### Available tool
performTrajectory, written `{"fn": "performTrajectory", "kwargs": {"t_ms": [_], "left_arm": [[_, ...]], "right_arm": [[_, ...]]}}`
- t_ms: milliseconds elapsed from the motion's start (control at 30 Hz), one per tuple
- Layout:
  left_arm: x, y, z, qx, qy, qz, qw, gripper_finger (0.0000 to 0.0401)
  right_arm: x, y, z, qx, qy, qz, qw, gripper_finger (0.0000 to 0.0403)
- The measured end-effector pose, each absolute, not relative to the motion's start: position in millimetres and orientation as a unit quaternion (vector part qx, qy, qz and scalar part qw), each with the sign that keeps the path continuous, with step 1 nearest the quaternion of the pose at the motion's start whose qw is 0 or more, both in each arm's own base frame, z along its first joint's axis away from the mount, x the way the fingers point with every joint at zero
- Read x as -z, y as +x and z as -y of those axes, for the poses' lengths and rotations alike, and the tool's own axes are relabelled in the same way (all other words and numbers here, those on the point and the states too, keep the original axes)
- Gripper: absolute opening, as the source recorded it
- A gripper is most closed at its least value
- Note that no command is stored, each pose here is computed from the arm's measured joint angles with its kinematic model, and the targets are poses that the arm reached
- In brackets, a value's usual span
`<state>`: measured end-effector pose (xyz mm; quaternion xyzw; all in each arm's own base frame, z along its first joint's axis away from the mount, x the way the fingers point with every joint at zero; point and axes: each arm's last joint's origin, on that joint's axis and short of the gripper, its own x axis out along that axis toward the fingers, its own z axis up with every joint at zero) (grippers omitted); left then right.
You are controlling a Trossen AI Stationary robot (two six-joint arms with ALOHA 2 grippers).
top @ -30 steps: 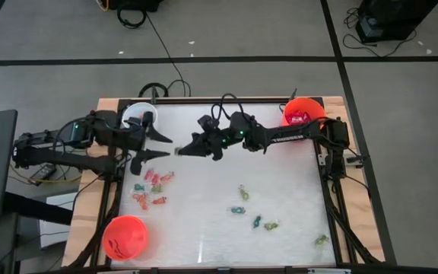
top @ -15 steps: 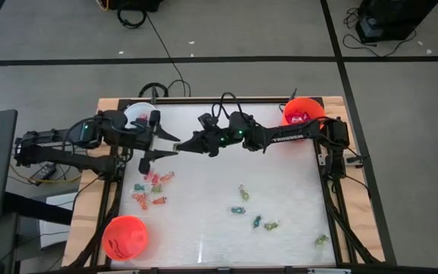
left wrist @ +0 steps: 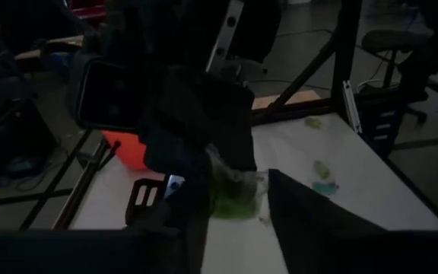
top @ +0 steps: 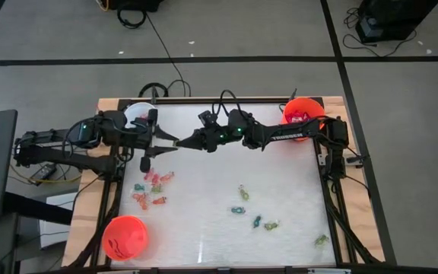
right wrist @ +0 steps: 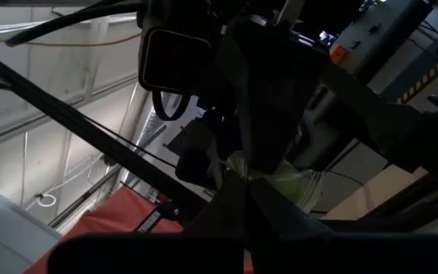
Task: Sort candy by brand, put in halloween buckets
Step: Put the green gummy into the bottom orange bucket
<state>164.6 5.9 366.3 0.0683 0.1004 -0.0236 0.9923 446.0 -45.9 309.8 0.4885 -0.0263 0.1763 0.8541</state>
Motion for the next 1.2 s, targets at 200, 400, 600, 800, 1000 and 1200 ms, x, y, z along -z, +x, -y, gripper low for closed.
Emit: {"fn": "performTrajectory", "kwargs": {"t_ms": [200, 400, 600, 800, 1000, 1200], "left_arm": [[-369, 164, -7, 0.004, 0.066, -0.091, 0.994, 0.0039], [-375, 151, -8, -0.023, 0.044, -0.135, 0.99, 0.0017], [-389, 116, -5, -0.038, -0.063, -0.279, 0.957, 0.0016], [-374, 98, 10, 0.027, -0.2, -0.41, 0.89, 0.0017], [-337, 99, 39, 0.076, -0.241, -0.496, 0.831, 0.0017], [-316, 98, 72, 0.111, -0.211, -0.522, 0.819, 0.0017]], "right_arm": [[-310, 446, 46, -0.178, 0.498, 0.029, 0.848, 0.0013], [-310, 446, 50, -0.175, 0.508, 0.027, 0.843, 0.0073], [-307, 444, 55, -0.201, 0.54, -0.026, 0.817, 0.0142], [-271, 448, 29, -0.113, 0.532, -0.172, 0.821, 0.0142], [-240, 440, -15, 0.012, 0.494, -0.286, 0.821, 0.0139], [-237, 434, -67, 0.051, 0.492, -0.286, 0.821, 0.0139]]}}
